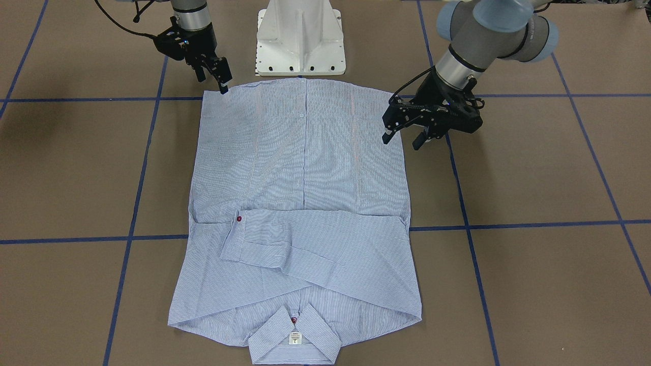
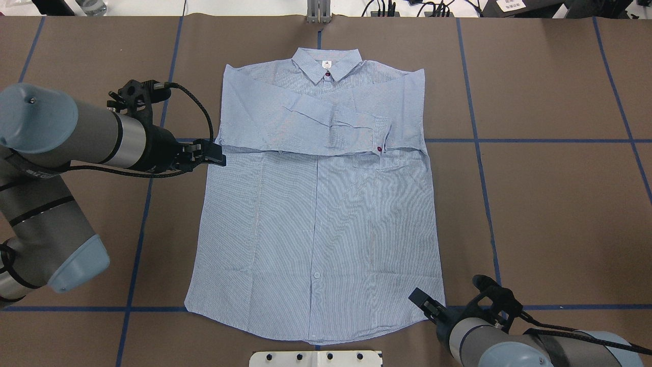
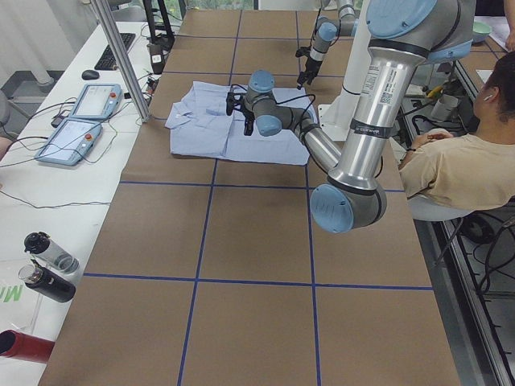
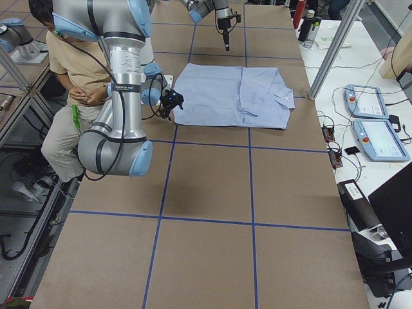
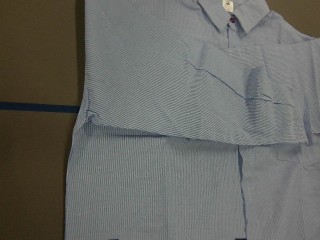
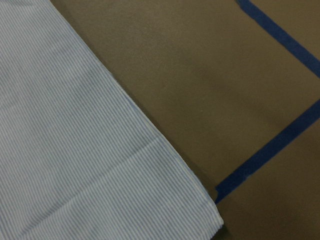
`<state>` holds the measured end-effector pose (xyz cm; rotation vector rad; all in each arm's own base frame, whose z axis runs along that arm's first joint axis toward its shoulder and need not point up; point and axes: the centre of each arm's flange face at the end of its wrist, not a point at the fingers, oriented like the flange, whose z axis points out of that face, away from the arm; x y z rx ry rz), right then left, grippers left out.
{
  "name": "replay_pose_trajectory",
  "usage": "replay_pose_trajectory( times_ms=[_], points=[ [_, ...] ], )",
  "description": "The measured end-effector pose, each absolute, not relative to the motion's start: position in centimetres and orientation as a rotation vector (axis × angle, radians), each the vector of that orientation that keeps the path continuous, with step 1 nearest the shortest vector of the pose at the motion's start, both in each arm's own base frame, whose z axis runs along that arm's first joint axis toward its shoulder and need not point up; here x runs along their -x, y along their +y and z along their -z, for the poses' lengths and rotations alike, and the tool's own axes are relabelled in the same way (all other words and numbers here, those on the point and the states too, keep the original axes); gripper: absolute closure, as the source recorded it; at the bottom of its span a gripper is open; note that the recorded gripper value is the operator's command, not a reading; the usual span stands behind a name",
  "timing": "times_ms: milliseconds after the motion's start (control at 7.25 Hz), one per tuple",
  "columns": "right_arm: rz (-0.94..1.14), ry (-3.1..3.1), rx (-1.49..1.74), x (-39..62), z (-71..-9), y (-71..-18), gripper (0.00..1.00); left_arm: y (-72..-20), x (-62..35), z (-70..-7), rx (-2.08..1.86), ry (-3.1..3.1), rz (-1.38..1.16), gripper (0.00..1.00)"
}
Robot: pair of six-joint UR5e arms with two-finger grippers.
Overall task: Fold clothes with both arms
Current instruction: 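Move both grippers to the hem corners nearest the robot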
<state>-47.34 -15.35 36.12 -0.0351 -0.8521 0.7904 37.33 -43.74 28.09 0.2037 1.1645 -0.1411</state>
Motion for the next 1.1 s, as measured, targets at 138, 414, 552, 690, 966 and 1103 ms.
replay_pose_trajectory(
  times_ms=[138,414,552,690,966,1103],
  points=[
    [-0.799,-0.848,0.033,47.6,-36.4,-15.1,0.04,-43.8,-37.4,-28.3,-0.194,1.163,0.152,0.17],
    [-0.805,-0.840,0.028,47.8,-36.9,-15.1,0.12,-43.9,-37.4,-28.4,-0.189,1.162,0.158,0.16],
    [-0.805,-0.835,0.025,47.8,-37.2,-15.1,0.15,-43.9,-37.5,-28.4,-0.188,1.161,0.158,0.16],
    [-0.806,-0.829,0.021,47.8,-37.5,-15.1,0.19,-43.8,-37.5,-28.4,-0.187,1.161,0.158,0.16],
    [-0.808,-0.823,0.018,47.8,-37.7,-15.2,0.45,-43.8,-37.5,-28.3,-0.188,1.163,0.158,0.16],
    [-0.811,-0.810,0.014,47.9,-37.8,-15.2,0.65,-43.8,-37.5,-28.3,-0.189,1.164,0.159,0.16]
  ],
)
